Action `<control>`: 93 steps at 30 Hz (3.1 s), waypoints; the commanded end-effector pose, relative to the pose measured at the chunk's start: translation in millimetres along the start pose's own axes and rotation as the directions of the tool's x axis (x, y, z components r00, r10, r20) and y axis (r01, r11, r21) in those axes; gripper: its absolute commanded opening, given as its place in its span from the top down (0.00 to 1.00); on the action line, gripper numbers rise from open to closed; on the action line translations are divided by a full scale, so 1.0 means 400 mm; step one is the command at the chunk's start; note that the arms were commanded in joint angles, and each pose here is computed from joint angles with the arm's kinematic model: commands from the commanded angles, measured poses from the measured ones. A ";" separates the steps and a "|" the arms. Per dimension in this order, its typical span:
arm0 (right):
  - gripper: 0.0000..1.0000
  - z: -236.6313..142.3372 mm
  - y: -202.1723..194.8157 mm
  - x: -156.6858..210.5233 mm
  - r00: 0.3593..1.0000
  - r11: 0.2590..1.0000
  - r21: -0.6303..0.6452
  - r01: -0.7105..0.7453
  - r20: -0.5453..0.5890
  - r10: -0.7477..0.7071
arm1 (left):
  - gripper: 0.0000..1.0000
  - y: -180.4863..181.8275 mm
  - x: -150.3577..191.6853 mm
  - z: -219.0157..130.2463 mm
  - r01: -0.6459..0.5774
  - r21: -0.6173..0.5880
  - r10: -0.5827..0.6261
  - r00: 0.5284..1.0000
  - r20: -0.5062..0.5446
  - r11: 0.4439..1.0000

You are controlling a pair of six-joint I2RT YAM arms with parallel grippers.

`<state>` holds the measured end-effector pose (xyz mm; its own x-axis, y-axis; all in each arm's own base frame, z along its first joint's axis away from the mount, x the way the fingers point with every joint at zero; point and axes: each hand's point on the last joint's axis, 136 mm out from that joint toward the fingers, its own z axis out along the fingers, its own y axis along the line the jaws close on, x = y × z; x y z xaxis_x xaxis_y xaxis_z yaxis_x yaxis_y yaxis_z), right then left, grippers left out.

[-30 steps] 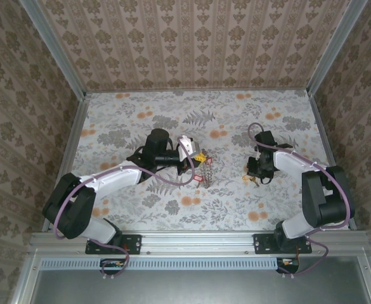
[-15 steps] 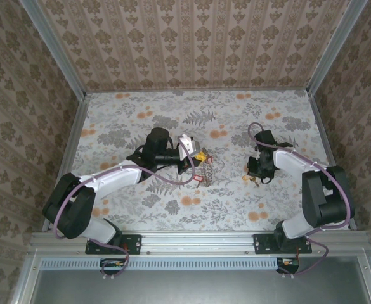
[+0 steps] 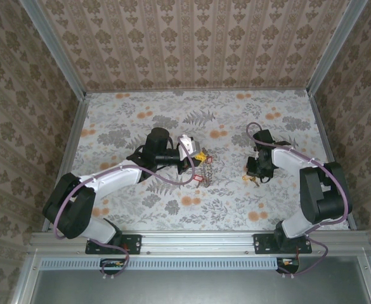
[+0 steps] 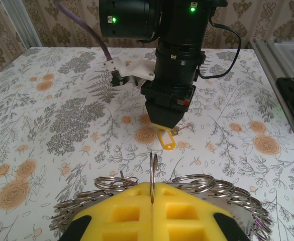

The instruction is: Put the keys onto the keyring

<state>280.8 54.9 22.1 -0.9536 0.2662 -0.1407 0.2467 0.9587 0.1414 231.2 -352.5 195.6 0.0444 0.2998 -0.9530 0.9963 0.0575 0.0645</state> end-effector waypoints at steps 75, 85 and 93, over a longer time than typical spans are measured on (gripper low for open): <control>0.98 -0.049 0.020 -0.026 0.996 0.999 -0.013 0.052 0.069 -0.051 | 1.00 -0.003 -0.049 -0.002 -0.052 0.021 0.051 0.998 0.043 0.998; 1.00 -0.334 0.231 -0.058 0.770 0.783 -0.384 0.489 0.612 -0.181 | 1.00 0.003 -0.057 -0.003 -0.021 0.006 0.021 0.997 0.072 1.000; 1.00 -0.454 0.270 0.019 0.312 0.540 -0.070 0.839 0.875 -0.371 | 1.00 -0.001 -0.058 -0.004 -0.011 0.011 0.010 0.997 0.079 1.000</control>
<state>272.8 130.5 192.8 -0.4512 -0.0450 -0.8913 -0.5445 0.8052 0.2350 233.0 -354.2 201.6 0.0363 0.2773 -0.9601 0.9961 0.0673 0.0571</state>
